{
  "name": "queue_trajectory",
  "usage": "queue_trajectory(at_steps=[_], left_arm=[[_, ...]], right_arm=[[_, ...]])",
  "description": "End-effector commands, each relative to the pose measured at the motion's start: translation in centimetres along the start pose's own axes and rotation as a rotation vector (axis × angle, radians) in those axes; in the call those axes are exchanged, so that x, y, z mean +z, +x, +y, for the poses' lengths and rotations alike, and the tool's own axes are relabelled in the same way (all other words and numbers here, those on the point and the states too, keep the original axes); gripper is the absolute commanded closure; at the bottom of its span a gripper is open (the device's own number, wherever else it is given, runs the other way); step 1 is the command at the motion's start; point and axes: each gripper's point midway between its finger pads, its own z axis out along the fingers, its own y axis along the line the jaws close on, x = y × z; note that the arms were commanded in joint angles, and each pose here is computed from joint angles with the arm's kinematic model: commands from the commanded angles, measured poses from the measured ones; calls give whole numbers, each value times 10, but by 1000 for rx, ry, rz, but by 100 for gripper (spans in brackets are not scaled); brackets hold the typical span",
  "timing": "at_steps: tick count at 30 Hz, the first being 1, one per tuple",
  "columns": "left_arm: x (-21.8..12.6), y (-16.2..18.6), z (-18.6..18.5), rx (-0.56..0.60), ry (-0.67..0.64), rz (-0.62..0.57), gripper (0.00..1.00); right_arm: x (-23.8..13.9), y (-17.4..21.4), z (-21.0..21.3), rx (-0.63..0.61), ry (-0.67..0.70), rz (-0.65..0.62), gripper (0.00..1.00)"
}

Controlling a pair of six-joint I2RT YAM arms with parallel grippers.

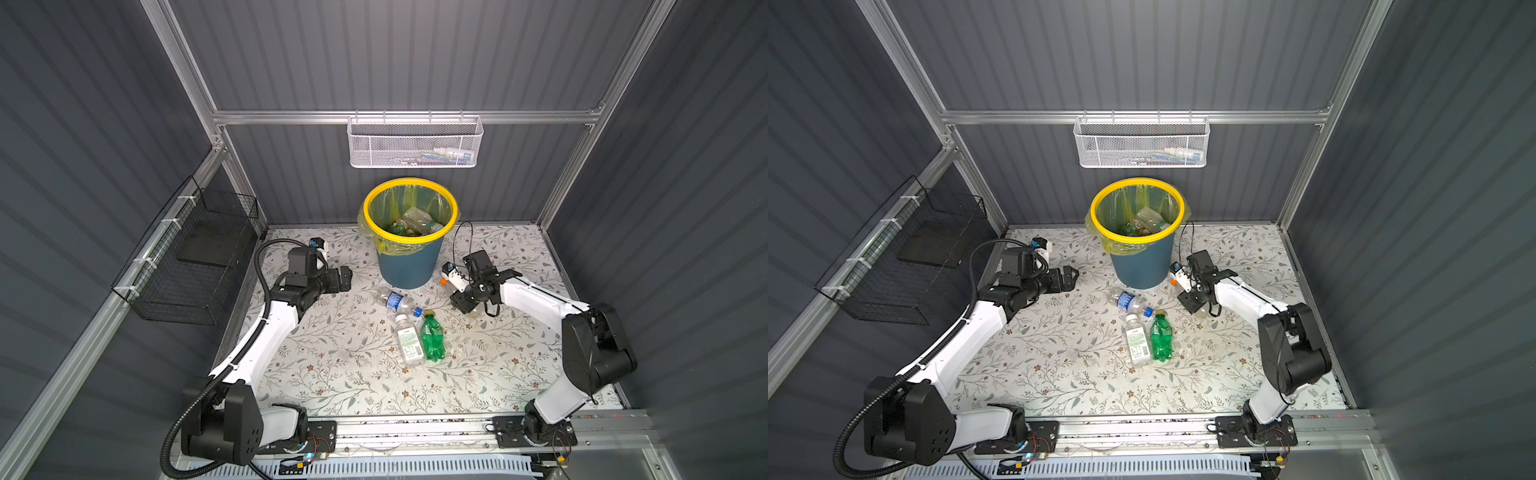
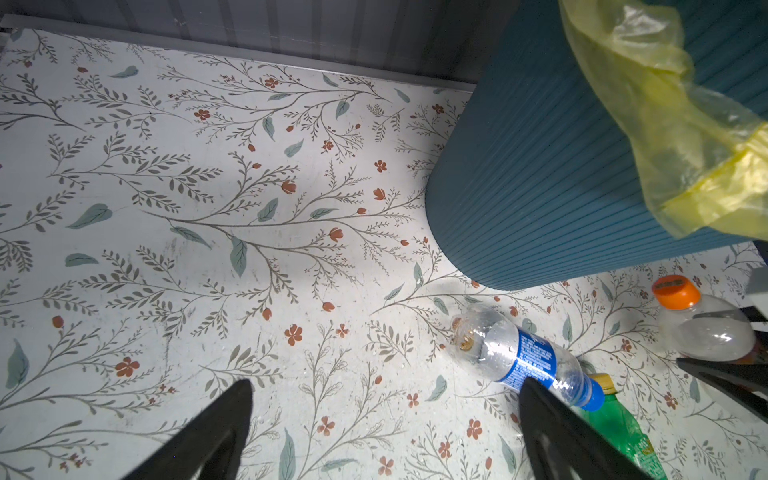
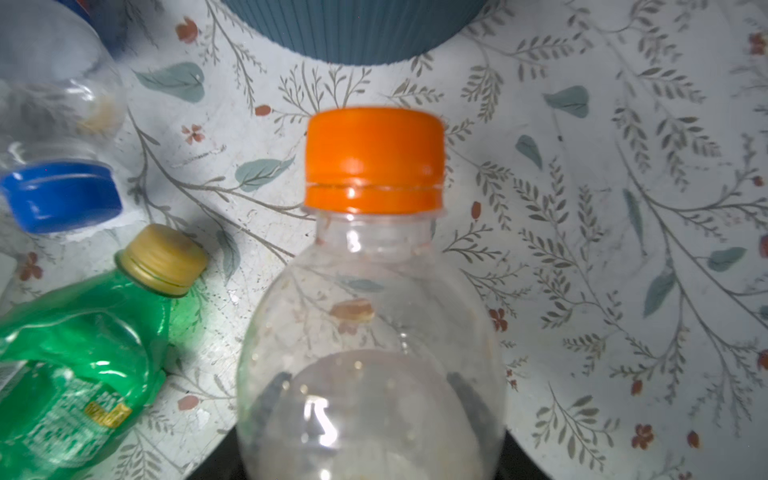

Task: Throw the plastic bottles in the bin
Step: 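Lift the orange-capped bottle with the right gripper above the bin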

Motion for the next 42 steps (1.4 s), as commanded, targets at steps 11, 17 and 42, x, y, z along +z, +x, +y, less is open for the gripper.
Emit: queue_trajectory(at_steps=[11,17,42], left_arm=[[-4,4,-12,-61,86,-25,0],[-13,2,-20,-58,127,-54,0],[-17,31,-50,-42,166,-40,3]], right_arm=[[-99,-38,-35,285,140,-437,42],[-159,-40,-43,334,220,-661,41],[-388,-87,-32,218,302,-1333,33]])
